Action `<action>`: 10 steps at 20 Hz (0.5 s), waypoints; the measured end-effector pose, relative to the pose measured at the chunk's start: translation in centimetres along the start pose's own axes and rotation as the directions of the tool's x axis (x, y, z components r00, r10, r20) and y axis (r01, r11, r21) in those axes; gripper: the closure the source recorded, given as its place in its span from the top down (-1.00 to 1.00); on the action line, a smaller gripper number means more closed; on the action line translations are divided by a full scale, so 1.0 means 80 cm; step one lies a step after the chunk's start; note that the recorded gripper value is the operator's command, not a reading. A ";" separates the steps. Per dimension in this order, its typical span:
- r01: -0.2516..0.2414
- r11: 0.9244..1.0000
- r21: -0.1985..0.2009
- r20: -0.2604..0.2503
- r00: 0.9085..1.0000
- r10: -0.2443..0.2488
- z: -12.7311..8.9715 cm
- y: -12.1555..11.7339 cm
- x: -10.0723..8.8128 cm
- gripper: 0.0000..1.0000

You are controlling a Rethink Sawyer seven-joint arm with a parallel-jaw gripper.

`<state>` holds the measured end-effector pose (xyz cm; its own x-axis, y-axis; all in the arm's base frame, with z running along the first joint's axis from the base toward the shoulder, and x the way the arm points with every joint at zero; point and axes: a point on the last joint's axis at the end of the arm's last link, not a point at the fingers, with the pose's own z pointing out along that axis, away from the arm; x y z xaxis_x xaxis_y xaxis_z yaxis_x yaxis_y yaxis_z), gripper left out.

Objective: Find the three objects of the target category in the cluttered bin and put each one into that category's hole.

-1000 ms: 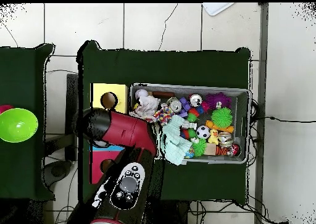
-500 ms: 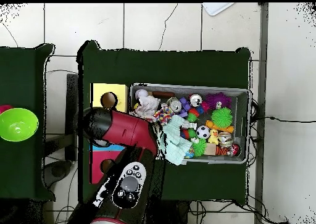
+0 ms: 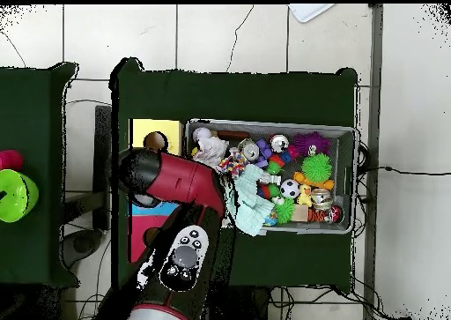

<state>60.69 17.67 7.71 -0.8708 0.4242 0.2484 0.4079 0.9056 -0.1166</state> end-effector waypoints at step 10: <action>-0.009 1.000 -0.018 -0.014 1.000 0.009 0.000 -0.004 -0.002 -1.00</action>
<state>60.71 17.31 7.73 -0.8632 0.4325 0.2605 0.4209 0.9014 -0.1019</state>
